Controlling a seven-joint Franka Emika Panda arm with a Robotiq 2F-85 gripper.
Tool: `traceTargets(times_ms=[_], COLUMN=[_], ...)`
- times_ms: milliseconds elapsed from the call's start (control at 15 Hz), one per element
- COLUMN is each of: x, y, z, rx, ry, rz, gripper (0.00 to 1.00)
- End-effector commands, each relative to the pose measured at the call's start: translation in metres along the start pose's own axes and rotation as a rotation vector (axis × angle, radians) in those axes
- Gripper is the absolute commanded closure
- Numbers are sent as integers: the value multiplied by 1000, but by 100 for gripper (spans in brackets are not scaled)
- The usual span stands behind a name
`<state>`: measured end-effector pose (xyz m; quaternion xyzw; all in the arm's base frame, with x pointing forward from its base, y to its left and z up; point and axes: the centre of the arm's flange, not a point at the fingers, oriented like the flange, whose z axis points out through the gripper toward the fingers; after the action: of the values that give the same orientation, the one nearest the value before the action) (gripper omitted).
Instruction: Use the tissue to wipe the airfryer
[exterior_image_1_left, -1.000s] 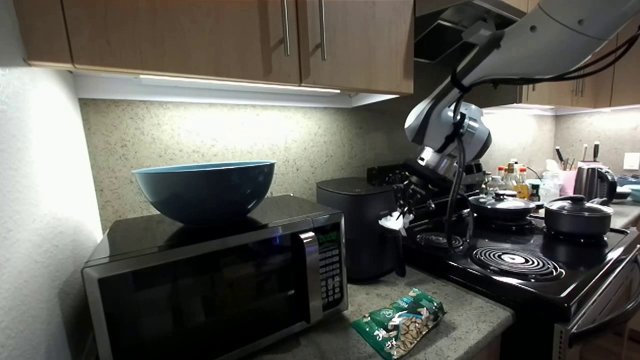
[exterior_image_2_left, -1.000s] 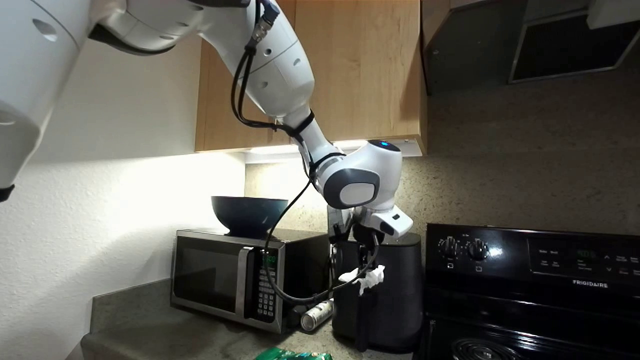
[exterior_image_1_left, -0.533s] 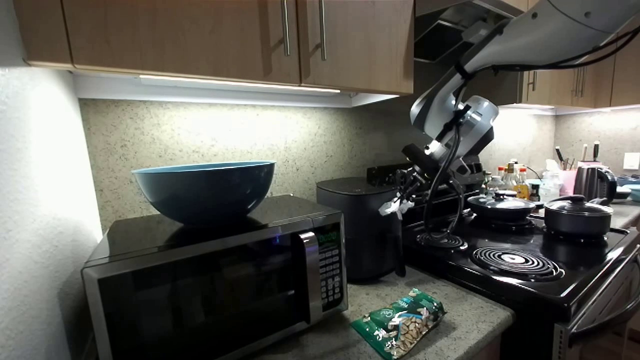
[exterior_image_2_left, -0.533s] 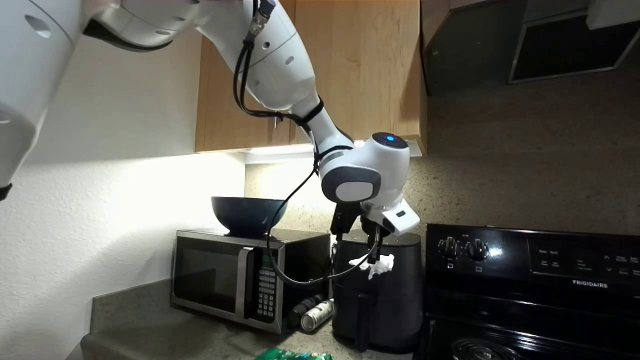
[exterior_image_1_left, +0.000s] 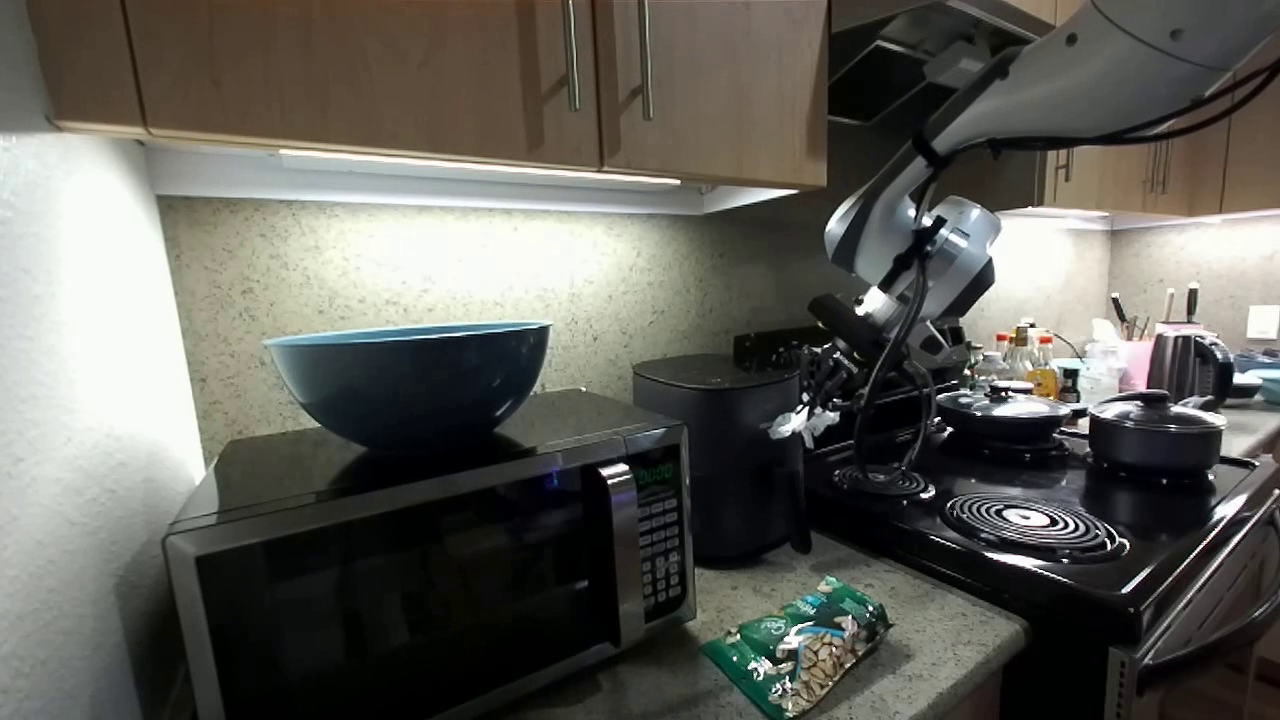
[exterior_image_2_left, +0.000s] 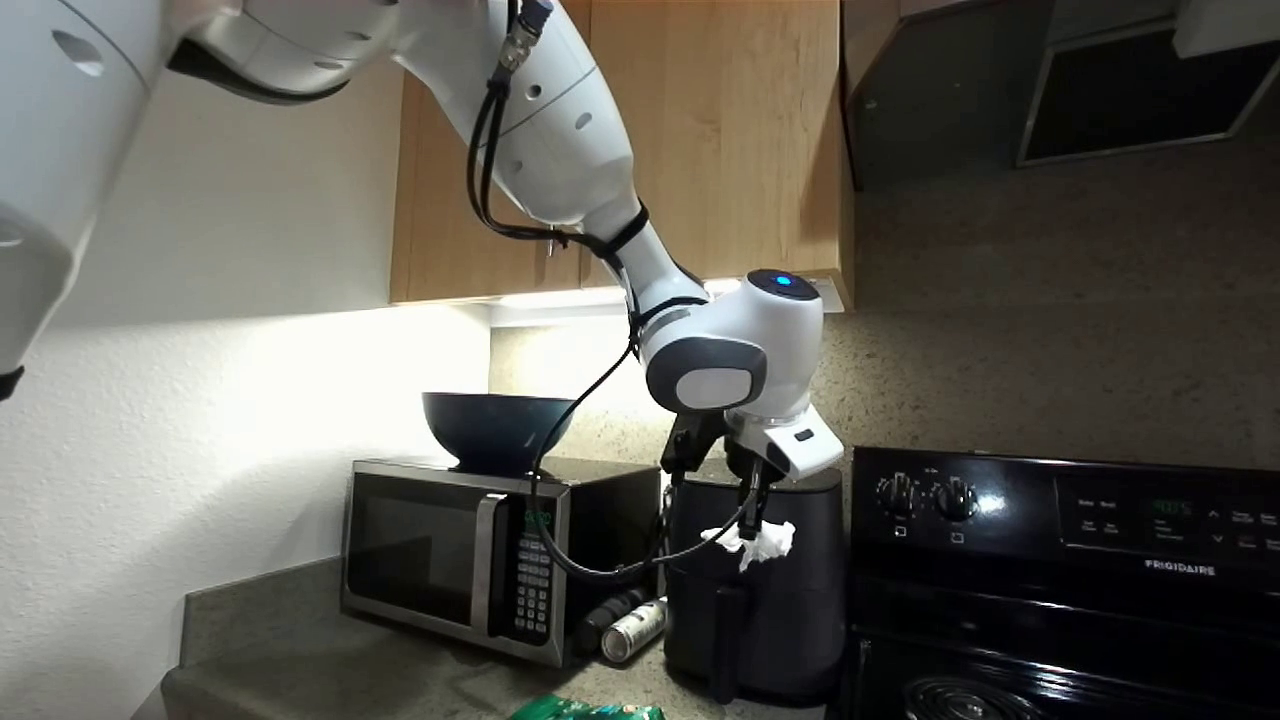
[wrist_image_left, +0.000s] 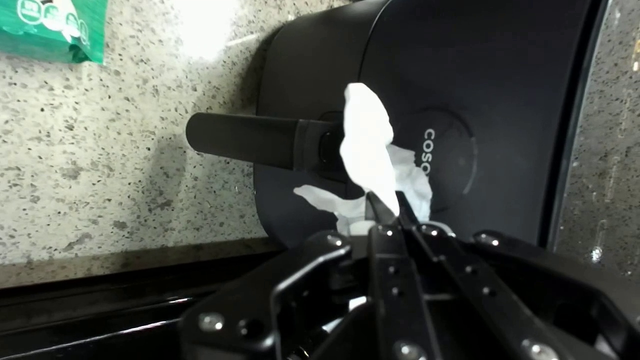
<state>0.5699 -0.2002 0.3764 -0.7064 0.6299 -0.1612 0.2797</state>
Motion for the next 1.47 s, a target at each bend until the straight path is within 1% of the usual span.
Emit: traceTargets(times_ms=[0, 133, 267, 400, 467, 600, 667, 800, 867, 933, 1067, 1200, 1333, 1400], x=[37, 54, 71, 86, 70, 85, 85, 75, 79, 78, 78, 84, 93, 99], y=[-7, -13, -15, -6, 15, 17, 20, 22, 33, 36, 44, 48, 53, 57], z=[49, 64, 91, 113, 83, 96, 93, 76, 60, 51, 25, 5, -8, -12], rx=[57, 78, 47, 14, 2, -4, -1, 30, 57, 80, 165, 234, 276, 277], ry=[71, 95, 83, 96, 96, 109, 104, 67, 42, 25, -11, -53, -101, -130], rz=[68, 127, 156, 154, 137, 141, 142, 127, 110, 101, 62, 39, 31, 32], gripper=[97, 97, 97, 96, 96, 97, 97, 97, 96, 96, 97, 97, 96, 96])
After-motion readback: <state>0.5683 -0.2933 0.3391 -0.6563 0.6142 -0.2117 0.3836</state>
